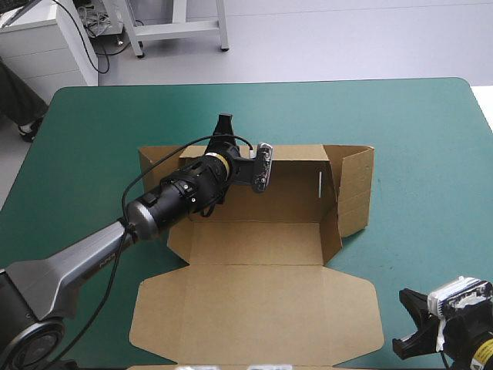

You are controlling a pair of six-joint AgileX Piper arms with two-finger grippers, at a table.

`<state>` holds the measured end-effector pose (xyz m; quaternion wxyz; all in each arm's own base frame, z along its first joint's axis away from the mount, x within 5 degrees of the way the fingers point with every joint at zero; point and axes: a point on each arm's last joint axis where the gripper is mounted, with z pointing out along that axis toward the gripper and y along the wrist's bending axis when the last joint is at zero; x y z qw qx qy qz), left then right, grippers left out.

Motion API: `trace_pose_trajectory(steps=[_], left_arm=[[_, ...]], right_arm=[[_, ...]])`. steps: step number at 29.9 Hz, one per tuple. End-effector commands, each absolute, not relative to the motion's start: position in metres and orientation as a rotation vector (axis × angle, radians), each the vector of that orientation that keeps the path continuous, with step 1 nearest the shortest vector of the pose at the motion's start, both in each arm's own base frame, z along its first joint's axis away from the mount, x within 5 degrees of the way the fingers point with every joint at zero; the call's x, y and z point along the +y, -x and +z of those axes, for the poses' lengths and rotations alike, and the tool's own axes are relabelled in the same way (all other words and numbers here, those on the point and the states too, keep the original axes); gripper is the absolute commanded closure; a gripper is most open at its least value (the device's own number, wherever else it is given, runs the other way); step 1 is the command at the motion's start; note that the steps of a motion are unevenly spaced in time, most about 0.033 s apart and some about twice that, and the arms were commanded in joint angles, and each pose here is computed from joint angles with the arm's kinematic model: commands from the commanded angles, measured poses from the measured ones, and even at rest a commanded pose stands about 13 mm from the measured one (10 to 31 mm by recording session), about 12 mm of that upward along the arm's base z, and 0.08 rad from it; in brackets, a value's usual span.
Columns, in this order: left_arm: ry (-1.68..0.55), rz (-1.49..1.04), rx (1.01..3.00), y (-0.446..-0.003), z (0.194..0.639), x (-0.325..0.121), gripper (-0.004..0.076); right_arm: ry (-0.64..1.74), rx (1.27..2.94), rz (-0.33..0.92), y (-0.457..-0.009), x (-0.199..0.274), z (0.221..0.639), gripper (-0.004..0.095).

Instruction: Fold the box

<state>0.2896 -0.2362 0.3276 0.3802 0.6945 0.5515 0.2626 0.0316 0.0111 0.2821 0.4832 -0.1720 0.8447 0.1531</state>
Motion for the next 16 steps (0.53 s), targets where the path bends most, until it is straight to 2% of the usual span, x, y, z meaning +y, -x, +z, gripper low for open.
trace_pose_trajectory(steps=[1, 10, 16], left_arm=[[-1.727, 0.671, 1.345, -0.277, 0.349, -0.235, 0.0731], [-1.648, 0.679, 1.303, -0.254, 0.360, -0.219, 0.0731], [-1.661, 0.776, 1.237, -0.238, 0.337, -0.219, 0.0731]], right_arm=[[0.411, 1.974, 0.380, -0.035, 0.012, 0.295, 0.0922], [0.377, 1.970, 0.347, -0.036, 0.009, 0.295, 0.0922], [0.352, 1.954, 0.313, -0.038, 0.006, 0.297, 0.0922]])
